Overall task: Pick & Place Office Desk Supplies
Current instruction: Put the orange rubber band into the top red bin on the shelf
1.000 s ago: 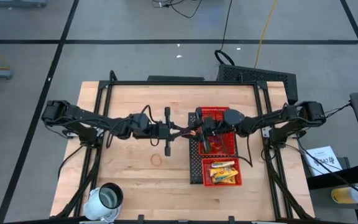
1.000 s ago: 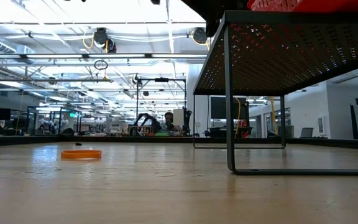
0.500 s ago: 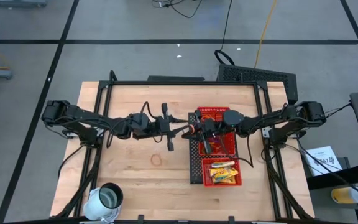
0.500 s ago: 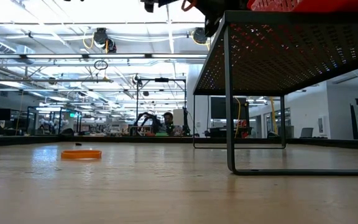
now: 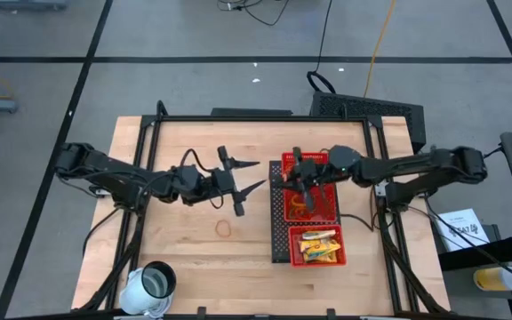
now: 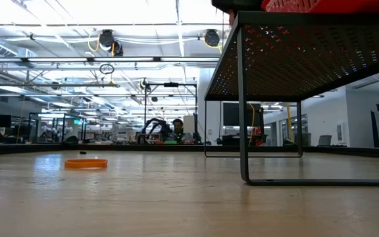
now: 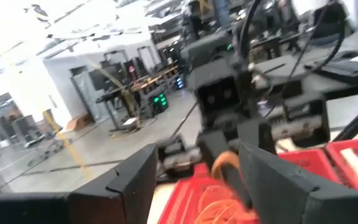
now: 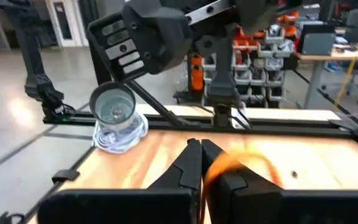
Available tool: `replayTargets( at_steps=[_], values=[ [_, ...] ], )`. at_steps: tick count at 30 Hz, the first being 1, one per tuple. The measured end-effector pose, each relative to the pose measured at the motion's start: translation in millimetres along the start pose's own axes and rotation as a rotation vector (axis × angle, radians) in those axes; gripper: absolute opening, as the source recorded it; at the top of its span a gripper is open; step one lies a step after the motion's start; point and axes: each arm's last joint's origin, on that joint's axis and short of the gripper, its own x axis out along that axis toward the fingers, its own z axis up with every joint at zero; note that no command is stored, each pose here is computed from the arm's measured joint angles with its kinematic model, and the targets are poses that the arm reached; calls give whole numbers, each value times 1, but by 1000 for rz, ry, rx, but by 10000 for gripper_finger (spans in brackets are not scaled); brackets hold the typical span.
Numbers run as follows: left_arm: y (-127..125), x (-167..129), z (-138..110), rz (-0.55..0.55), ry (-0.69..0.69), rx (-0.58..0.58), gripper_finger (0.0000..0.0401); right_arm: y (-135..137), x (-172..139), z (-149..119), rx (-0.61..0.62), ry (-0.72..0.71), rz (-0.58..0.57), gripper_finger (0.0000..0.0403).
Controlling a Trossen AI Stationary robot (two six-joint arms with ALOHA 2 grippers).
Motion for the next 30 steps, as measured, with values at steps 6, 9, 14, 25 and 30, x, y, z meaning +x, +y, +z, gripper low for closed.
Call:
replayTargets(
  at_steps=[6,9,14,25,30],
  values=[
    [-2,-2,-7,54,99,38,236,3,-30,10,-29,109,-144,0],
    [-2,-2,-14,57,163,29,231,4,-46,12,-29,173,-241,0],
    [1,-1,-23,68,231,-45,224,6,-64,11,-22,262,-343,0],
    [10,2,-33,100,302,-115,225,6,-73,3,16,361,-399,43],
    [11,3,-34,76,304,-119,225,7,-75,-3,93,422,-411,122]
  ],
)
